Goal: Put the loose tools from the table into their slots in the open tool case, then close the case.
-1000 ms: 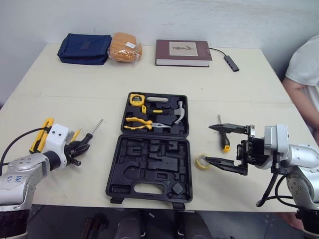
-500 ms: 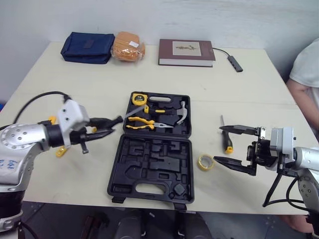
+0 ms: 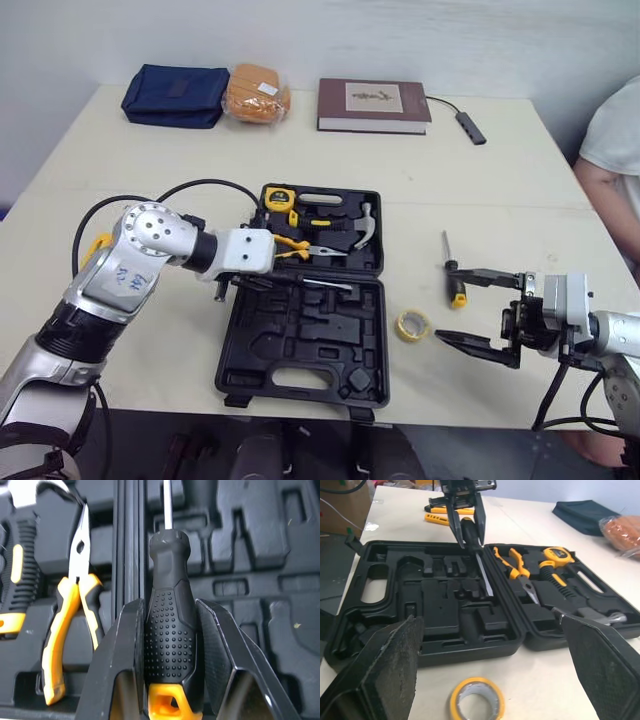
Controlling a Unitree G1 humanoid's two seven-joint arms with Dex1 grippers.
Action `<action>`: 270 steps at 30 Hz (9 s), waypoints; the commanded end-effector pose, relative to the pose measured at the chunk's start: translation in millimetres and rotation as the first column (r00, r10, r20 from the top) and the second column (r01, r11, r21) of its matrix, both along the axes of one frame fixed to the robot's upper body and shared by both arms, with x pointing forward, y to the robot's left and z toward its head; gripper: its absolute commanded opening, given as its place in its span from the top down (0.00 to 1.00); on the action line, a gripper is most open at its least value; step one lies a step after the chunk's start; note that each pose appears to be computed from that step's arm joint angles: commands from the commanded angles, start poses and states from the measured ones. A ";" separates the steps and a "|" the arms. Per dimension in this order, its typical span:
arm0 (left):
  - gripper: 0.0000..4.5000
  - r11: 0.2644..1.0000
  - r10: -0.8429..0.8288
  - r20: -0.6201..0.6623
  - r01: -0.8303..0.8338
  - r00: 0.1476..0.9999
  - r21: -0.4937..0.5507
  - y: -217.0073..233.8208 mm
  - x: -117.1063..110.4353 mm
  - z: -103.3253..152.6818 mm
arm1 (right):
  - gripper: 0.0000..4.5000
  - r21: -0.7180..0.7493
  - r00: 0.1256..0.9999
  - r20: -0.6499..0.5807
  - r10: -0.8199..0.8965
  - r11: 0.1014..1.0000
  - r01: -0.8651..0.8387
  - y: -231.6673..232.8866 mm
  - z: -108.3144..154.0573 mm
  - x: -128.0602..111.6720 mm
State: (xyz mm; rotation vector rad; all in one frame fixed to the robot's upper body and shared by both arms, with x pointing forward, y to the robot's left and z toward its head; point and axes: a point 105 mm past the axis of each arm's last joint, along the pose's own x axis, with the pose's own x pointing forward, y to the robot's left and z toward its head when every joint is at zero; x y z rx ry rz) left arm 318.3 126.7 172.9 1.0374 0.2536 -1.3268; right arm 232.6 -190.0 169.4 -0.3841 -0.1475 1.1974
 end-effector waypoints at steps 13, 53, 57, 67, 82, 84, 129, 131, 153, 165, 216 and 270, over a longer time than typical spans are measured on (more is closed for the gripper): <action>0.81 0.999 -0.013 0.032 0.012 0.999 0.034 -5.1 7.3 -9.3 | 0.00 -0.013 0.997 0.072 -0.007 1.000 0.008 9.2 12.7 -5.3; 0.96 0.891 0.015 -0.031 -0.028 0.999 -0.454 -4.3 4.2 -2.7 | 0.00 0.005 0.998 0.067 -0.016 1.000 0.015 23.9 21.4 2.4; 0.98 0.903 0.057 -0.038 -0.068 0.998 -0.423 -2.8 6.3 -17.5 | 0.00 0.002 0.998 0.064 -0.017 1.000 0.017 22.7 20.7 2.9; 0.98 0.894 0.140 -0.080 -0.161 0.987 -0.418 -6.8 13.7 -38.6 | 0.00 0.005 0.998 0.059 -0.023 1.000 0.023 22.5 18.6 3.4; 0.98 0.937 0.117 -0.132 -0.154 0.984 -0.313 -12.8 7.5 -70.1 | 0.00 0.006 0.997 0.069 -0.047 0.999 0.047 19.6 16.8 4.1; 0.98 0.947 0.118 -0.127 -0.150 0.985 -0.284 -10.5 6.6 -78.3 | 0.00 0.006 0.996 0.070 -0.050 0.999 0.050 19.7 16.5 4.4; 0.98 0.745 0.020 -0.032 -0.036 0.999 -0.666 4.1 -15.1 5.2 | 0.00 0.010 0.983 0.083 -0.163 0.987 0.163 -20.5 10.4 6.5; 0.98 0.743 0.060 -0.046 -0.075 0.997 -0.665 18.0 -20.3 9.2 | 0.00 0.013 0.976 0.088 -0.200 0.980 0.200 -32.7 9.5 4.5; 0.01 -0.176 0.977 -0.203 -0.779 -0.064 -0.602 374.4 -206.3 -46.4 | 0.00 0.074 0.362 0.146 -0.921 0.375 0.924 -240.1 -43.7 -98.8; 0.01 -0.186 0.973 -0.226 -0.692 -0.033 -0.697 371.5 -182.2 -42.8 | 0.00 0.077 0.254 0.112 -0.961 0.264 0.962 -248.3 -60.8 -122.9; 0.01 0.742 -0.213 -0.203 0.023 0.956 -0.670 -29.9 -101.4 16.5 | 0.00 -0.398 0.235 -0.476 -0.847 0.446 0.802 -25.0 -41.6 79.8; 0.00 0.738 0.251 -0.216 -0.331 0.944 -0.588 103.7 -104.7 -8.8 | 0.76 -0.626 0.992 -0.096 0.076 0.770 -0.120 146.9 3.0 57.1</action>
